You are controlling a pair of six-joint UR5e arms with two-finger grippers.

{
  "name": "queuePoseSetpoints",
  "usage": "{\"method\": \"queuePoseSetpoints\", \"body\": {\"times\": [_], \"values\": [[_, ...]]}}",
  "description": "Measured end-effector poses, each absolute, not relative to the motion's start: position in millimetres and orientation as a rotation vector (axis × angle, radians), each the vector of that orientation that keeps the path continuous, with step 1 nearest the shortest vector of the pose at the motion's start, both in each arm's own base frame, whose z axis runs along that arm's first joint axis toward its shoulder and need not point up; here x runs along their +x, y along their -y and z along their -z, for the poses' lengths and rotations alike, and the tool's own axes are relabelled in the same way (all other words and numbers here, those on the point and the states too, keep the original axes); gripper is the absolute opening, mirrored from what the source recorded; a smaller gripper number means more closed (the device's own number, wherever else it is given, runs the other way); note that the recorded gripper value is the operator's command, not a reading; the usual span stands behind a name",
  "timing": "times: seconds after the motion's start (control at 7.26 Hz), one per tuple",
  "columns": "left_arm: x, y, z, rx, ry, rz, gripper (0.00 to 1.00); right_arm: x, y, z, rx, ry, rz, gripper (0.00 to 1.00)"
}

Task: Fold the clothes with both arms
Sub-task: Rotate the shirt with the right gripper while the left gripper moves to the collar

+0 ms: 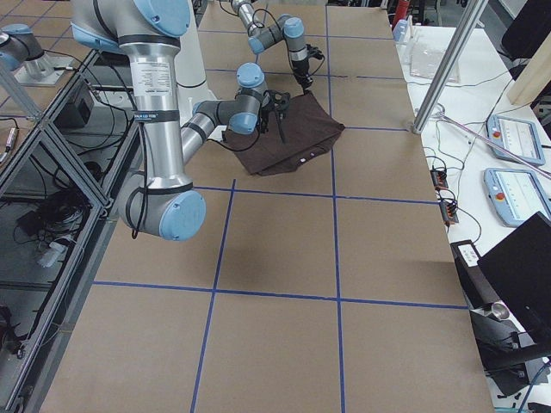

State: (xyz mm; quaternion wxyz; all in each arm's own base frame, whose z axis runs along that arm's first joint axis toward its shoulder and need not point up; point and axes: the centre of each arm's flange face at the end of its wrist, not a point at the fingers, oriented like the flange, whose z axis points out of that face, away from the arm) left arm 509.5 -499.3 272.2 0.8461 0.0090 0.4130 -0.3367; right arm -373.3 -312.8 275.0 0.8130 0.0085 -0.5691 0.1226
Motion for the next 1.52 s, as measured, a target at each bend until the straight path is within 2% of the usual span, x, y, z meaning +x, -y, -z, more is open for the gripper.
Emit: {"method": "queuePoseSetpoints", "body": {"times": [0.41, 0.69, 1.1, 1.24, 1.52], "values": [[508, 612, -264, 0.137, -0.882, 0.698, 0.00, -375, 313, -275, 0.017, 1.215, -0.260, 1.00], [526, 646, -257, 0.185, -0.947, 0.677, 0.00, -376, 313, -275, 0.017, 1.215, -0.260, 1.00], [541, 667, -250, 0.251, -1.003, 0.681, 0.00, -377, 315, -278, 0.018, 1.209, -0.263, 1.00], [545, 672, -250, 0.269, -1.013, 0.685, 0.99, -377, 316, -278, 0.019, 1.208, -0.263, 1.00], [546, 677, -254, 0.326, -0.995, 0.637, 1.00, -377, 317, -278, 0.020, 1.207, -0.265, 1.00]]}}
